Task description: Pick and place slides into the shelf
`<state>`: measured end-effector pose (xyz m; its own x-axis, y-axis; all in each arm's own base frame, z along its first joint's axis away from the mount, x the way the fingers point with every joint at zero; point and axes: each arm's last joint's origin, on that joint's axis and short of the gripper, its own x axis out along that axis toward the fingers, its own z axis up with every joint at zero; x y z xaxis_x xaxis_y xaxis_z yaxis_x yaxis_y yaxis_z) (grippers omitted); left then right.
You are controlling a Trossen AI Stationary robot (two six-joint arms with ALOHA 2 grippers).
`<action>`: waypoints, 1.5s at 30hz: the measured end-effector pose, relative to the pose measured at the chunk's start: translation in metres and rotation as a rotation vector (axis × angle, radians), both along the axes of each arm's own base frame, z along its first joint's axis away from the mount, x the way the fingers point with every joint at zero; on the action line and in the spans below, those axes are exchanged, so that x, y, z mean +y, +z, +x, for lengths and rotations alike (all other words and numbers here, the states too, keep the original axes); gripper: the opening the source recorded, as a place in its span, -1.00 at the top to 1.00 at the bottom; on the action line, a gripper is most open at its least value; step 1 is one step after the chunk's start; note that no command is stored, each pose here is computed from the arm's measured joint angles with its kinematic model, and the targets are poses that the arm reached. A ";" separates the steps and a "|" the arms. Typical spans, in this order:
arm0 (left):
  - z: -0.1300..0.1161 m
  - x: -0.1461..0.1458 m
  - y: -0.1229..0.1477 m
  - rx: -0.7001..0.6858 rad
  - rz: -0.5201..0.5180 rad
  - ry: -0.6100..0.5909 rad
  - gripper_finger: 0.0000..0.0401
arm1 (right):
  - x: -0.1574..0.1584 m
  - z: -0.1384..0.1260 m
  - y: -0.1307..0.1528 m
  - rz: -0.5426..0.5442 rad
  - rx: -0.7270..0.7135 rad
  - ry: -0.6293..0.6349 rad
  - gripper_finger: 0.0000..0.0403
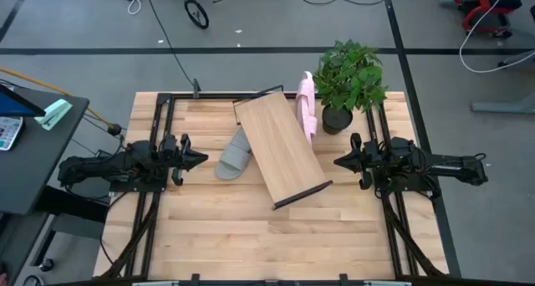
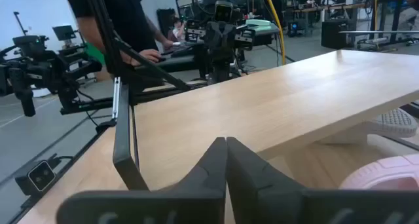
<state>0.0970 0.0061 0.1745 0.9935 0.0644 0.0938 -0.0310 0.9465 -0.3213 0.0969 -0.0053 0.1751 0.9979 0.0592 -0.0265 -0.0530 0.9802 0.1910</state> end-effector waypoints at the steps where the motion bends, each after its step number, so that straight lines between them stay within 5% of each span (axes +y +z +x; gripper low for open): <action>1: 0.000 0.000 0.000 0.000 0.000 0.000 0.83 | 0.000 0.000 0.000 0.000 0.000 0.000 0.93; 45: 0.000 0.000 0.000 0.000 0.000 0.000 0.86 | 0.000 0.000 0.000 0.000 0.000 0.000 0.93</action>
